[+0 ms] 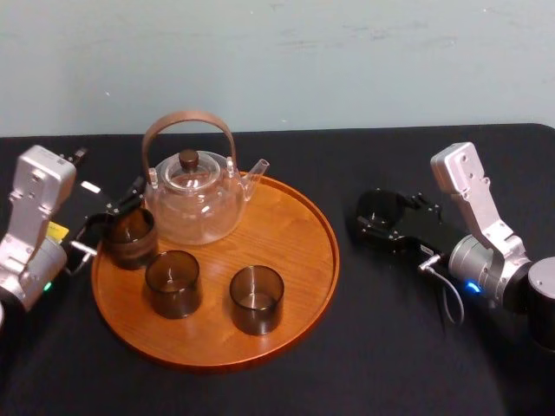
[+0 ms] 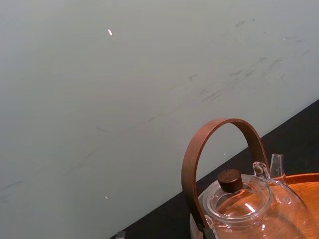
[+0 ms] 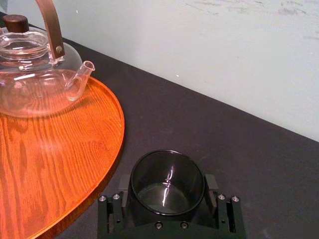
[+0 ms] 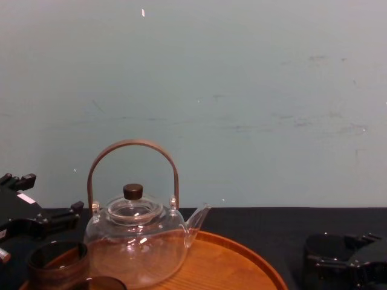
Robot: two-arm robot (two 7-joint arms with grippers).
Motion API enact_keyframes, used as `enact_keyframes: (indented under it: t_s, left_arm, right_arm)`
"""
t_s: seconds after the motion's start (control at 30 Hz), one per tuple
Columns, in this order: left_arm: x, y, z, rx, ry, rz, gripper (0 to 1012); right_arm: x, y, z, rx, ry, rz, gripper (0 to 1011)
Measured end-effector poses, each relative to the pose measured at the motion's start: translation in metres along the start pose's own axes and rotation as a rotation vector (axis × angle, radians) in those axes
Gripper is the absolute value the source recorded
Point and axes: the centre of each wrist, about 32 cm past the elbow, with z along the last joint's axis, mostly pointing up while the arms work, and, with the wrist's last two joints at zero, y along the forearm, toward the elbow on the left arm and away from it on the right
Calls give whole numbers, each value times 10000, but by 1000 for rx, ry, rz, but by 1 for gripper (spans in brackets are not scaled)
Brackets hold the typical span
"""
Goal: Pick up the glass from the table and place it on the tray.
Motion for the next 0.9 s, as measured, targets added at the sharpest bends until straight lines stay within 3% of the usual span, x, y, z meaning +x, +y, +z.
enact_keyframes:
  t_s: [0.5, 0.73, 0.9]
  left_arm:
    - [0, 0, 0, 0, 0, 0, 1001]
    - [0, 0, 0, 0, 0, 0, 1001]
    - [0, 0, 0, 0, 0, 0, 1001]
  right_arm:
    - [3, -10, 14, 11, -1, 5, 905]
    - [9, -43, 169, 72, -11, 32, 904]
    - [-35, -49, 311, 115, -30, 65, 904]
